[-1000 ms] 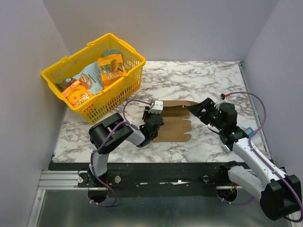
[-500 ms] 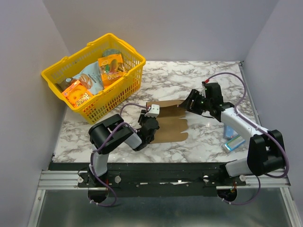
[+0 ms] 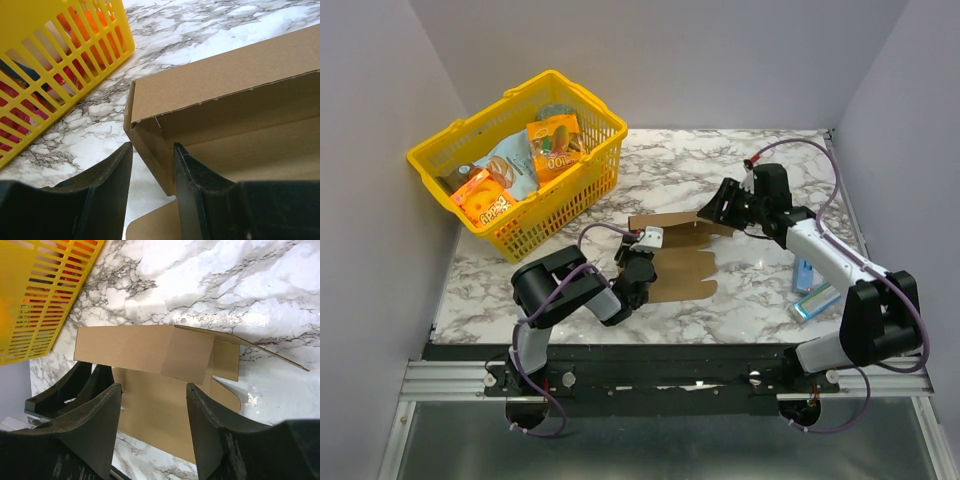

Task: Fold the paper box

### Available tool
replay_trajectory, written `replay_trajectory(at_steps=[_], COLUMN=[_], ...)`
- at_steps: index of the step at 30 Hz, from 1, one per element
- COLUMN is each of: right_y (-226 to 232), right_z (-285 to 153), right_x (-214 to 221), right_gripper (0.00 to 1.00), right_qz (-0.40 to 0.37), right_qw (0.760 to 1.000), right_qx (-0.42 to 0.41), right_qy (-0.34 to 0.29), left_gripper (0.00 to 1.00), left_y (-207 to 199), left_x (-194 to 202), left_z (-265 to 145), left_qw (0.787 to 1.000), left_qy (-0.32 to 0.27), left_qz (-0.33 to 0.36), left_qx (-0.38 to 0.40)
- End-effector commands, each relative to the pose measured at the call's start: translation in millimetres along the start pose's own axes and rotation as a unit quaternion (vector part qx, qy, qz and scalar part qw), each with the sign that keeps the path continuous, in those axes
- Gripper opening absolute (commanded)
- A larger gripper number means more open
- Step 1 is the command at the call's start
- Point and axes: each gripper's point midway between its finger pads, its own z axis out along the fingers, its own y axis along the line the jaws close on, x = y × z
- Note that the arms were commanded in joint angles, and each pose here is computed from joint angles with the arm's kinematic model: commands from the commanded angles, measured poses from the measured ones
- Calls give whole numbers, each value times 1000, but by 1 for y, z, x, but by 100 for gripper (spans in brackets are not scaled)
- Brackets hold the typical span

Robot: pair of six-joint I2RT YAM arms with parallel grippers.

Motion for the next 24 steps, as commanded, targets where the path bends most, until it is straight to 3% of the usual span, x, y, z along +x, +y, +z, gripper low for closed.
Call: replay_trajectory(at_steps=[1,20,24], right_y=[2,10,12], right_z=[10,50,45], right_x=[0,3,1], right_gripper=[62,63,69], right_qz=[-6,20,18], right_qw=[1000,996,997], right_qx=[-12,-55,-58], right_qy=[16,60,55], left_gripper=[47,47,44], left_y=[5,-4,-3], left_x=[-4,1,3], left_z=[-2,-6,-6], left_qw=[1000,1000,1000], left_qy=[-12,-18,-15], left_qz=[0,-3,-4], left_qx=[-22,-1,-4])
